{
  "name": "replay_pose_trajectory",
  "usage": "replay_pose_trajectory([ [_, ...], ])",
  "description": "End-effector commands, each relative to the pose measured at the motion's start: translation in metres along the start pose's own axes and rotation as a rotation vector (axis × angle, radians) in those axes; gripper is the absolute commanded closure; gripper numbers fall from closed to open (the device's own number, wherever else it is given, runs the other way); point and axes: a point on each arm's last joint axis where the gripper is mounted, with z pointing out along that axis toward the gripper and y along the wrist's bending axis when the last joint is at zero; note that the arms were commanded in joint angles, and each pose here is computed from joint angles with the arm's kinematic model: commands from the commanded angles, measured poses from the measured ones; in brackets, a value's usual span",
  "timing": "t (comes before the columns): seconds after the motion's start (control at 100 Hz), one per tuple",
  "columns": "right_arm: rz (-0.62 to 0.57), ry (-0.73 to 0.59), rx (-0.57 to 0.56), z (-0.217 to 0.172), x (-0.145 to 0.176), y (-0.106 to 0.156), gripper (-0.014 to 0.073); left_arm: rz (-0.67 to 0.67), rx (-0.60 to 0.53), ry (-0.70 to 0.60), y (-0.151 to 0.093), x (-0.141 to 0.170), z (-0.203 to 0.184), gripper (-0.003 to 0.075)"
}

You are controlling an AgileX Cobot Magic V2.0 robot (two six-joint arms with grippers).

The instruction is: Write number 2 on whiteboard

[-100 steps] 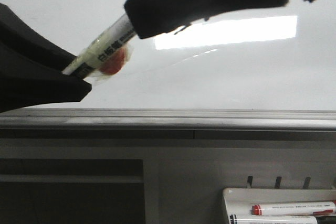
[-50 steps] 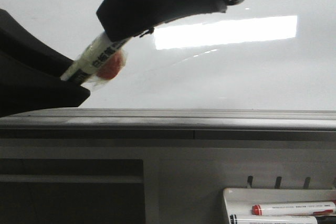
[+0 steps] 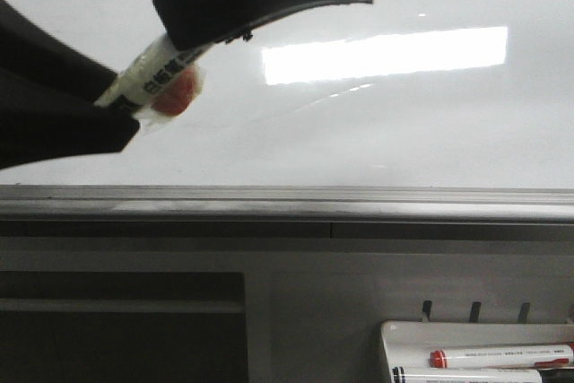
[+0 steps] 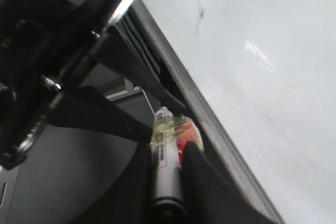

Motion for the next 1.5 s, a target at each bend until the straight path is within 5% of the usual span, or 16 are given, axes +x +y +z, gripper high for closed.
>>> replay_pose_trajectory([
  [0.0, 0.003, -0.096, 0.060, -0.006, -0.016, -0.006, 0.0666, -0.091, -0.069, -0.204, 0.012, -0.028, -0.016, 0.0356],
  [0.08, 0.005, -0.131, 0.103, -0.007, -0.020, -0.010, 0.0666, -0.151, -0.110, -0.202, 0.016, -0.029, -0.031, 0.0293],
  [0.34, 0.031, -0.216, 0.196, -0.009, -0.027, -0.019, 0.0666, -0.225, -0.198, -0.306, 0.022, -0.037, -0.069, 0.0326],
  [0.61, 0.008, -0.247, 0.238, -0.011, -0.030, -0.023, 0.0666, -0.359, -0.356, -0.360, 0.041, -0.033, -0.081, 0.0744],
  [0.95, 0.108, -0.169, 0.256, -0.019, -0.026, -0.052, 0.0666, -0.449, -0.586, -0.369, 0.065, -0.023, -0.092, 0.0741],
  [1.49, 0.080, -0.165, 0.261, -0.009, -0.036, -0.058, 0.0666, -0.458, -0.596, -0.372, 0.066, -0.022, -0.093, 0.0741],
])
